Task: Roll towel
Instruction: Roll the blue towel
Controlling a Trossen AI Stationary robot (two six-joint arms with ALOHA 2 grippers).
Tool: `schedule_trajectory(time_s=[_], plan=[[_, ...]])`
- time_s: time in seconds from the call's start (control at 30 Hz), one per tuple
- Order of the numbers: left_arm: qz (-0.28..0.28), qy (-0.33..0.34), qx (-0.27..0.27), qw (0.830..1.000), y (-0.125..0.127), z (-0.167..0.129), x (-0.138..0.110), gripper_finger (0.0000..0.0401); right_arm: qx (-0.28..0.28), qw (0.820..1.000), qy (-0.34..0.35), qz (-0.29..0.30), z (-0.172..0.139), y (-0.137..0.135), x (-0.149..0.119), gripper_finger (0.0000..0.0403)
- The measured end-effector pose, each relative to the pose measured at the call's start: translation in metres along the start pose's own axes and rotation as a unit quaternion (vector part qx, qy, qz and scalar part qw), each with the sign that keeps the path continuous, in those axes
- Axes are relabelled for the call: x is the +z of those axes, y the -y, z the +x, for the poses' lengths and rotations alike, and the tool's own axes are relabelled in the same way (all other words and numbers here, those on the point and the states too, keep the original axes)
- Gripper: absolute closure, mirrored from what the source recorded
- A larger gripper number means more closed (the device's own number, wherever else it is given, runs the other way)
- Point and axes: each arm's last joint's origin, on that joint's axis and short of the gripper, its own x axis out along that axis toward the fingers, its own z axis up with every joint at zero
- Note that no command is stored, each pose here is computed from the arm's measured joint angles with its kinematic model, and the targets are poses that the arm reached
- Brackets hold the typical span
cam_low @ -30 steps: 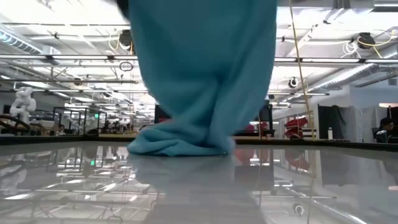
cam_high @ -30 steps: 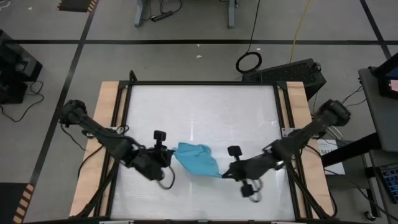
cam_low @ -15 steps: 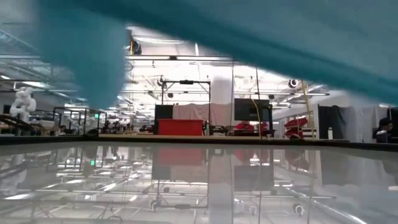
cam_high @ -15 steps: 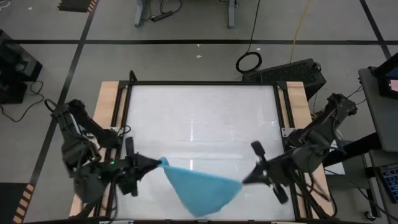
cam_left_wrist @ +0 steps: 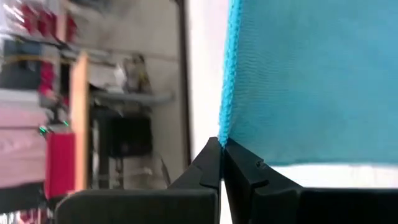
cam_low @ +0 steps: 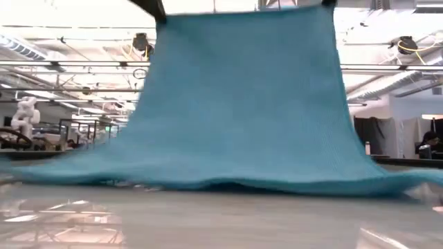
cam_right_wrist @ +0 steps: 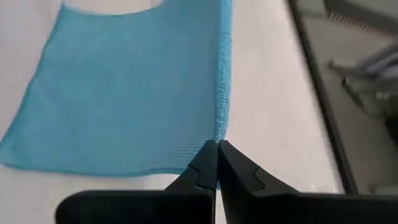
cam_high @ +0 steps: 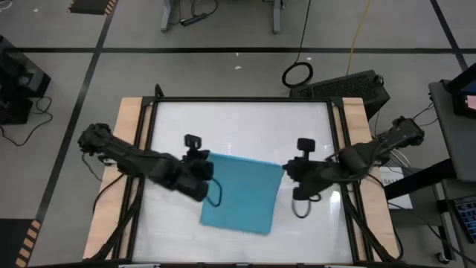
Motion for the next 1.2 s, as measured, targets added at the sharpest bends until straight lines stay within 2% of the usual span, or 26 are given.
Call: schedule_trajectory(time_s=[0.2,0.4,0.57,0.77,1.2], plan=[[0.029,-0.086,-0.028,0.995,0.02,0.053,-0.002,0.0391,-0.002,0.996,-0.089,-0.026,0.055,-0.011,-0.009,0.0403],[0.027,-0.086,-0.099,0.991,0.041,0.076,-0.008,0.0391,0.035,0.99,-0.133,-0.024,0.092,-0.025,-0.031,0.0403],[0.019,-0.058,-0.146,0.987,0.056,0.072,-0.005,0.0391,0.085,0.989,-0.121,-0.007,0.107,-0.039,-0.047,0.0403],[0.017,-0.023,-0.197,0.98,0.079,0.068,-0.006,0.0391,0.142,0.987,-0.074,0.014,0.119,-0.054,-0.057,0.0403],[-0.004,-0.008,-0.231,0.973,0.11,0.059,-0.015,0.0391,0.181,0.982,-0.043,0.031,0.129,-0.061,-0.068,0.0403]])
